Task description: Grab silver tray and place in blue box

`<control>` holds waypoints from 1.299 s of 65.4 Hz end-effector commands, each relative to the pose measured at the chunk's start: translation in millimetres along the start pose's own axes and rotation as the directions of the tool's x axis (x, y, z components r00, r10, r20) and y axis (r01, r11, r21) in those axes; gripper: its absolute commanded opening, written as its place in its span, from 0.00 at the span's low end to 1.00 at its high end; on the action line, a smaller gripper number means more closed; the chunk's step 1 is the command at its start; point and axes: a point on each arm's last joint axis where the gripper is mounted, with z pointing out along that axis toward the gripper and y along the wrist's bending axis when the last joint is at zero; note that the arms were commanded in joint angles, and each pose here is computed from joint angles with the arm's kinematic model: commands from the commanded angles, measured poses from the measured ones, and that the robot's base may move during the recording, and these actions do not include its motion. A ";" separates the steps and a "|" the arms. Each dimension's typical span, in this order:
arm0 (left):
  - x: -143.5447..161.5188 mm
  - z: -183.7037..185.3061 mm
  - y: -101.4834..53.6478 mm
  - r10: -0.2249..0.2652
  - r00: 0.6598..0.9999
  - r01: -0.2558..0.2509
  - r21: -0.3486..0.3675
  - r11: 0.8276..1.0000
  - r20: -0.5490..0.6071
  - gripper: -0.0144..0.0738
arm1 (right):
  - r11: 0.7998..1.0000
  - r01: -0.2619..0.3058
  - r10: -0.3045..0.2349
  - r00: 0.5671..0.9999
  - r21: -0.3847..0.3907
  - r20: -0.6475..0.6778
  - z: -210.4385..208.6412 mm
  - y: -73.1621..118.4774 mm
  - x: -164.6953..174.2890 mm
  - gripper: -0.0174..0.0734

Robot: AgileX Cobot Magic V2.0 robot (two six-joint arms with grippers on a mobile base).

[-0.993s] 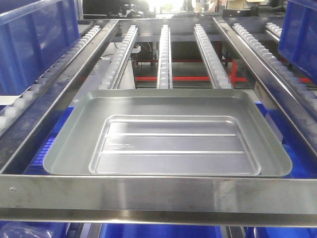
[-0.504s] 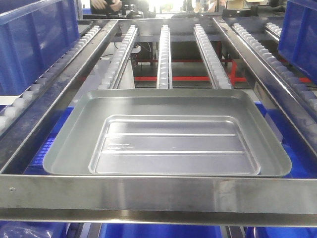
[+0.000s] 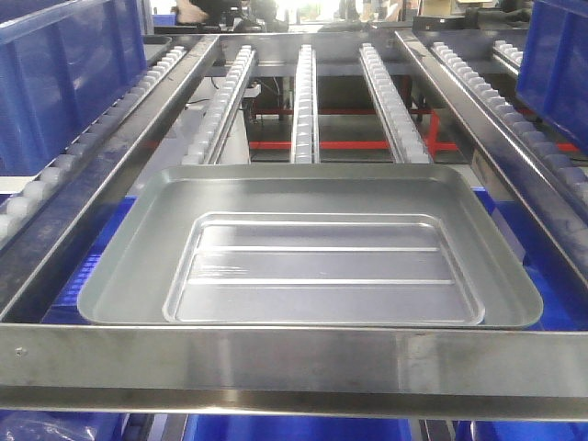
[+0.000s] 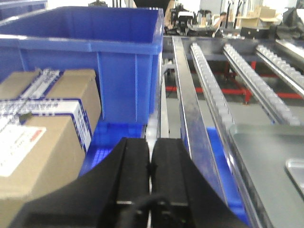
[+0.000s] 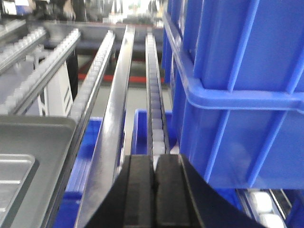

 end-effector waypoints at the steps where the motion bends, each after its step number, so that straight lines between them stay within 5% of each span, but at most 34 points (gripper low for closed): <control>1: -28.8 -3.8 0.0 -0.006 0.999 0.006 0.008 1.000 0.043 0.16 | 1.000 0.015 -0.015 0.999 0.005 0.034 -1.9 -0.7 -34.5 0.25; 9: -54.9 -2.1 -0.2 -0.004 0.993 0.006 0.017 1.000 -0.117 0.16 | 1.000 0.014 -0.014 0.987 -0.004 -0.159 8.5 -0.7 -57.2 0.25; 16: -72.5 7.1 -0.5 0.000 0.954 0.008 0.026 1.000 -0.299 0.16 | 0.996 -0.084 0.068 0.925 -0.028 -0.375 23.8 3.9 -70.6 0.25; 28: -75.5 30.5 -3.3 -0.010 0.758 0.048 0.040 0.998 -0.652 0.16 | 0.990 -0.137 0.079 0.709 -0.028 -0.701 50.8 8.7 -67.2 0.25; 37: -66.2 51.2 -8.4 -0.065 0.680 0.129 0.032 0.991 -0.730 0.16 | 0.989 -0.144 0.080 0.633 -0.015 -0.770 64.7 9.1 -55.7 0.25; 42: -61.1 60.0 -12.9 -0.117 0.639 0.201 0.018 0.979 -0.760 0.16 | 0.990 -0.144 0.084 0.641 -0.012 -0.763 69.8 8.8 -54.9 0.25; 47: -58.7 73.7 -15.9 -0.181 0.636 0.266 -0.007 0.964 -0.750 0.16 | 0.988 -0.155 0.092 0.626 -0.008 -0.774 73.0 9.5 -52.7 0.25; 52: -56.4 85.0 -17.4 -0.183 0.602 0.279 -0.010 0.960 -0.777 0.16 | 0.987 -0.163 0.088 0.558 -0.005 -0.825 75.3 10.8 -45.5 0.26; 56: -57.2 92.0 -20.8 -0.198 0.548 0.314 -0.019 0.949 -0.813 0.16 | 0.983 -0.181 0.096 0.538 -0.003 -0.838 77.8 13.3 -44.0 0.26; 60: -62.3 101.7 -25.8 -0.205 0.535 0.342 -0.012 0.940 -0.820 0.16 | 0.975 -0.220 0.138 0.539 0.020 -0.831 83.3 18.0 -45.1 0.26; 68: -62.0 121.4 -38.6 -0.179 0.483 0.322 -0.016 0.946 -0.857 0.16 | 0.968 -0.251 0.133 0.543 -0.009 -0.829 97.2 32.1 -40.0 0.28; 74: -52.5 136.2 -51.3 -0.153 0.444 0.236 -0.050 0.971 -0.883 0.16 | 0.967 -0.249 0.089 0.530 -0.054 -0.843 109.7 47.8 -35.1 0.28; 81: -44.9 149.7 -77.1 -0.092 0.441 0.139 -0.033 0.990 -0.893 0.16 | 0.973 -0.220 0.052 0.514 -0.073 -0.856 129.0 69.3 -32.9 0.28; 85: -42.2 154.5 -97.1 -0.064 0.442 0.143 0.000 0.990 -0.895 0.16 | 0.976 -0.203 0.036 0.512 -0.080 -0.858 139.8 83.7 -34.8 0.28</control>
